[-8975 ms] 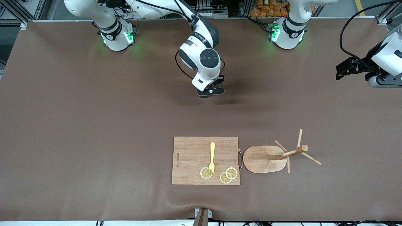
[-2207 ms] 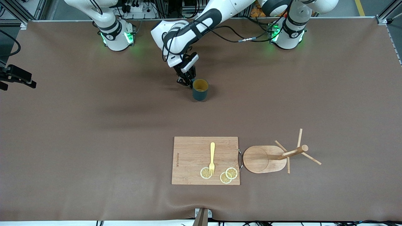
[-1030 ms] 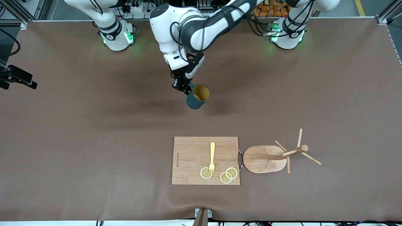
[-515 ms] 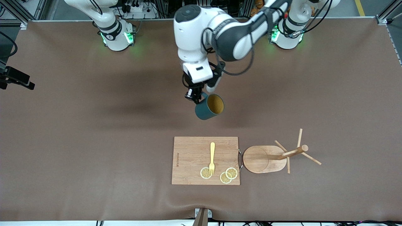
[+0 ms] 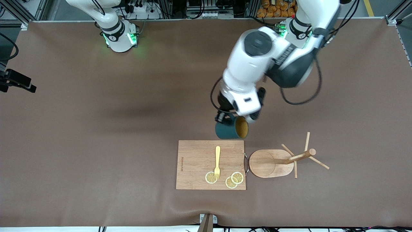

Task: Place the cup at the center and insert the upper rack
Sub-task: 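Carry the mug with the left gripper to the wooden mug tree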

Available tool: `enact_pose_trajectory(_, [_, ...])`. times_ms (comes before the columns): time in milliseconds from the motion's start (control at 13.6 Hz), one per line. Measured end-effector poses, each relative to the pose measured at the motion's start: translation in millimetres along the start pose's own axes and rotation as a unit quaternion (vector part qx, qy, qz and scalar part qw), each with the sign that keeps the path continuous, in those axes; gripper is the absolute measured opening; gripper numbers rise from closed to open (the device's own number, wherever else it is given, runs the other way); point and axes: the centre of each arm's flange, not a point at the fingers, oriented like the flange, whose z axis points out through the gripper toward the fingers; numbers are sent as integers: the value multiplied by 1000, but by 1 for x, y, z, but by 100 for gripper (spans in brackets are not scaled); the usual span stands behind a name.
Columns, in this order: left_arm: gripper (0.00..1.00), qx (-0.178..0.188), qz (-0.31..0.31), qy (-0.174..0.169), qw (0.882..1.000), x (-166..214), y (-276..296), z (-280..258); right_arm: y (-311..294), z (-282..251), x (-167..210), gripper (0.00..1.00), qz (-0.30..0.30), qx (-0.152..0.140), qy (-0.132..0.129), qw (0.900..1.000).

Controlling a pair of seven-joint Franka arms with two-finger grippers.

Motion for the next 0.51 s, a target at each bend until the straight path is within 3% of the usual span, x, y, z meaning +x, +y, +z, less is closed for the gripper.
enact_pose_trajectory(515, [20, -14, -41, -134, 990, 136, 21, -29, 0, 0, 0, 100, 0, 0, 0, 1000])
